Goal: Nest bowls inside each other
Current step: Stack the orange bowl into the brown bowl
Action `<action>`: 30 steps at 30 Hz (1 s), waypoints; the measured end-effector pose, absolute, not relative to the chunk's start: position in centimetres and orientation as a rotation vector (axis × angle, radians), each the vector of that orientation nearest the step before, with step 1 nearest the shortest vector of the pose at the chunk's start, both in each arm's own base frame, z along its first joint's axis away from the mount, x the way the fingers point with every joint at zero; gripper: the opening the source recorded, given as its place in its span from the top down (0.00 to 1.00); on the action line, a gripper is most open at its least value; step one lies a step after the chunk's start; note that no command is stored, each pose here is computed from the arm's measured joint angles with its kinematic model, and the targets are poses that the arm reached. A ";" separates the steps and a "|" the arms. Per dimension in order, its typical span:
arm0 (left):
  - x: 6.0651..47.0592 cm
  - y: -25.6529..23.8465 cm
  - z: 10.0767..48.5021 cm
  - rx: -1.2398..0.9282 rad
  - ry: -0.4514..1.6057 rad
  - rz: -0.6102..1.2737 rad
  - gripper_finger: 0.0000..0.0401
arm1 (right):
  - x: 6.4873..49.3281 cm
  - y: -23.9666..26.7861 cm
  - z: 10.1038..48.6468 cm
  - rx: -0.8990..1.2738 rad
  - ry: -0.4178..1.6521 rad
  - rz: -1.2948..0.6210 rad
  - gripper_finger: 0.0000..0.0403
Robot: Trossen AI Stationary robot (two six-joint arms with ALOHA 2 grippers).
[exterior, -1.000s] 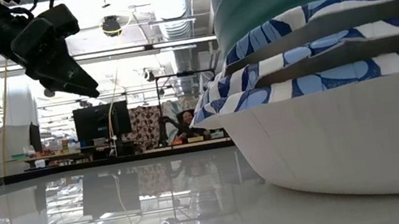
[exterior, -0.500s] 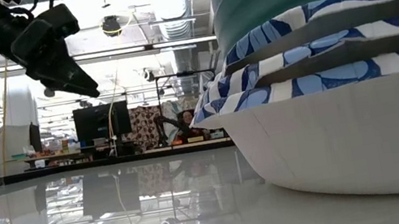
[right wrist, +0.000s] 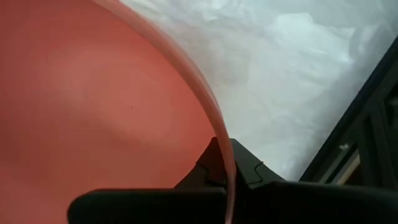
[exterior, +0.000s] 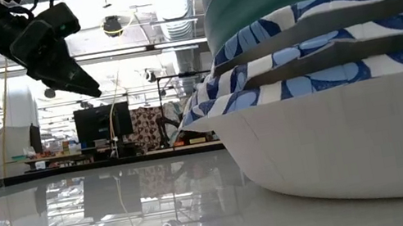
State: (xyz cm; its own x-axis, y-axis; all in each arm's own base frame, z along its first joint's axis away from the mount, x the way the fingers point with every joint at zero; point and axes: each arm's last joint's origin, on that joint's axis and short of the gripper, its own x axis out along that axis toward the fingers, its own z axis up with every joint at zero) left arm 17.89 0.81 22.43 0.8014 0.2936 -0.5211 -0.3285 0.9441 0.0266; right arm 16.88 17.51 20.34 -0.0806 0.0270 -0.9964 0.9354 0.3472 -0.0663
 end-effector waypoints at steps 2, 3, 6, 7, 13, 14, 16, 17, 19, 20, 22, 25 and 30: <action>17.9 0.8 22.4 -0.067 0.548 0.333 0.30 | 16.6 17.8 20.3 0.947 1.434 -0.987 0.98; 17.9 0.8 22.4 -0.067 0.548 0.333 0.30 | 16.5 17.9 20.3 0.952 1.431 -0.994 0.98; 17.9 0.8 22.4 -0.067 0.548 0.333 0.30 | 16.0 18.4 20.3 0.969 1.419 -1.018 0.98; 17.9 0.8 22.4 -0.068 0.547 0.333 0.30 | 15.8 18.5 20.3 0.972 1.417 -1.023 0.98; 17.9 0.8 22.4 -0.083 0.545 0.337 0.30 | 14.8 19.6 20.3 0.991 1.414 -1.005 0.98; 17.9 0.8 22.4 -0.089 0.544 0.338 0.30 | 14.7 19.8 20.3 0.997 1.413 -1.000 0.98; 17.9 0.8 22.4 -0.100 0.542 0.340 0.30 | 14.4 20.1 20.3 0.998 1.414 -0.992 0.98; 17.9 0.8 22.4 -0.105 0.542 0.339 0.30 | 14.1 20.3 20.3 0.997 1.414 -0.991 0.98; 17.9 0.8 22.4 -0.120 0.539 0.344 0.30 | 13.7 20.6 20.3 0.992 1.417 -0.988 0.98; 17.9 0.8 22.4 -0.128 0.537 0.346 0.30 | 13.6 20.7 20.3 0.986 1.420 -0.980 0.98; 17.9 0.8 22.4 -0.137 0.536 0.349 0.30 | 13.4 20.9 20.3 0.978 1.422 -0.971 0.98; 17.9 0.8 22.4 -0.147 0.534 0.352 0.30 | 13.3 20.9 20.3 0.971 1.406 -0.961 0.98; 17.9 0.8 22.4 -0.187 0.527 0.364 0.30 | 13.5 21.1 20.3 0.970 1.337 -0.922 0.98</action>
State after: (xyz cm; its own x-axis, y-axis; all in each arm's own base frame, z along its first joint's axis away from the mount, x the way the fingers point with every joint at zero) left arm 17.90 0.80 22.44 0.8027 0.2898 -0.5212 -0.3849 0.9193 -0.0816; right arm 13.46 21.07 20.27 0.0303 0.0145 -0.9994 0.9394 0.3413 0.0335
